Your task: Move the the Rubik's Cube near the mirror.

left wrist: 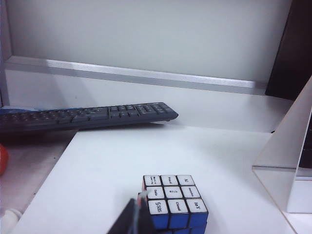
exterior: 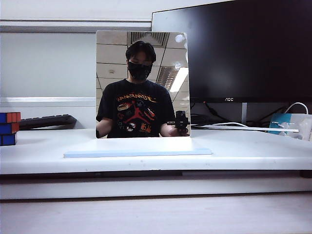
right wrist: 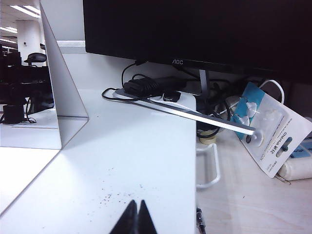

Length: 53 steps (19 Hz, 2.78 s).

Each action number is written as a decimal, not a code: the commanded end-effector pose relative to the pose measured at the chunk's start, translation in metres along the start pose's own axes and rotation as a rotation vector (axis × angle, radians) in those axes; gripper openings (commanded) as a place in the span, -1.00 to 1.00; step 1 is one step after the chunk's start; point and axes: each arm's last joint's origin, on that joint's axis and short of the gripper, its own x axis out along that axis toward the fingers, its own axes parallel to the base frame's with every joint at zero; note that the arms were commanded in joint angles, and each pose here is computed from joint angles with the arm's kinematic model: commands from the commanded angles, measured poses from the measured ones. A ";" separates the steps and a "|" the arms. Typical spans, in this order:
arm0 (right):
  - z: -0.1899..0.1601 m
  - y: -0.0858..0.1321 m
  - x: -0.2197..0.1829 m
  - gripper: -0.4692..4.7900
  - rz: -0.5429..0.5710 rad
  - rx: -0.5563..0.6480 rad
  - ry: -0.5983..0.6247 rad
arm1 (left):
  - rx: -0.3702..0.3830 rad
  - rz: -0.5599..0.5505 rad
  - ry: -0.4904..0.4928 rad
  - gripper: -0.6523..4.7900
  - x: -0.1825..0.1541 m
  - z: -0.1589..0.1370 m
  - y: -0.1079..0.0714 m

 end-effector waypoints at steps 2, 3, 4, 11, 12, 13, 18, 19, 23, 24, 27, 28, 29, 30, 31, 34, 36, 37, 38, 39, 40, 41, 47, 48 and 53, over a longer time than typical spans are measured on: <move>0.000 0.000 0.000 -0.82 0.001 -0.001 -0.010 | 0.000 -0.001 -0.012 -0.78 0.000 0.002 0.000; 0.000 0.000 0.000 -0.82 0.002 -0.001 -0.010 | 0.000 -0.002 -0.012 -0.78 0.000 0.001 0.000; 0.000 0.000 0.000 -0.82 0.004 0.000 -0.010 | 0.000 -0.002 -0.012 -0.78 0.000 0.001 0.000; -0.002 0.015 -0.004 -0.82 0.530 0.050 0.034 | -0.156 -0.079 0.015 -0.78 0.000 0.000 -0.002; -0.002 0.015 -0.004 -0.82 0.549 0.051 0.037 | -0.192 -0.100 0.037 -0.78 0.000 -0.001 -0.003; -0.002 0.015 -0.004 -0.82 0.548 0.051 0.037 | -0.225 -0.128 0.059 -0.76 0.000 -0.003 -0.004; -0.002 0.015 -0.004 -0.82 0.541 0.049 0.033 | -0.234 -0.195 -0.031 1.00 -0.001 0.007 -0.006; -0.002 0.015 -0.004 -0.82 0.541 0.049 0.033 | -0.236 -0.181 -0.084 1.00 -0.001 0.012 -0.006; -0.002 0.015 -0.004 -0.82 0.541 0.049 0.033 | -0.240 -0.100 -0.138 1.00 0.001 0.016 -0.004; -0.002 0.015 -0.004 -0.82 0.541 0.049 0.034 | -0.244 -0.074 -0.126 1.00 0.004 0.015 -0.003; -0.002 0.015 -0.004 -0.82 0.541 0.052 0.034 | -0.224 -0.014 -0.131 1.00 0.012 0.015 0.000; -0.002 0.015 -0.004 -0.82 0.540 0.054 0.036 | -0.218 -0.007 -0.097 1.00 0.018 0.015 0.000; -0.002 0.015 -0.004 -0.82 0.540 0.053 0.035 | -0.215 -0.007 -0.058 1.00 0.025 0.016 0.001; -0.002 0.015 -0.004 -0.82 0.540 0.054 0.037 | -0.214 -0.020 -0.025 1.00 0.033 0.019 0.000; -0.002 0.015 -0.004 -0.82 0.539 0.056 0.041 | -0.217 -0.019 -0.010 1.00 0.042 0.023 0.000; -0.004 0.015 -0.004 -0.82 0.535 0.063 0.059 | -0.179 -0.026 0.082 1.00 0.082 0.028 -0.007; -0.004 0.015 -0.004 -0.82 0.534 0.060 0.052 | -0.180 -0.066 0.186 1.00 0.107 0.021 -0.020; -0.003 0.015 -0.004 -0.82 0.533 0.058 0.048 | -0.177 -0.060 0.225 1.00 0.115 0.015 -0.027; -0.003 0.015 -0.004 -0.82 0.533 0.056 0.043 | -0.167 -0.025 0.261 1.00 0.120 0.008 -0.034; -0.003 0.014 -0.004 -0.82 0.518 0.055 0.040 | -0.155 0.020 0.291 1.00 0.122 0.002 -0.039; -0.002 0.014 -0.003 -0.82 0.509 0.055 0.039 | -0.128 0.089 0.321 1.00 0.121 -0.005 -0.045; -0.002 0.014 -0.003 -0.82 0.508 0.055 0.038 | -0.092 0.172 0.350 1.00 0.118 -0.010 -0.049; -0.002 0.014 -0.003 -0.82 0.491 0.055 0.038 | -0.060 0.277 0.400 1.00 0.120 -0.029 -0.054; -0.002 0.014 -0.003 -0.82 0.491 0.055 0.038 | -0.075 0.234 0.407 1.00 0.126 -0.036 -0.054; -0.002 0.014 -0.003 -0.82 0.492 0.055 0.038 | -0.084 0.194 0.416 -0.78 0.131 -0.045 -0.055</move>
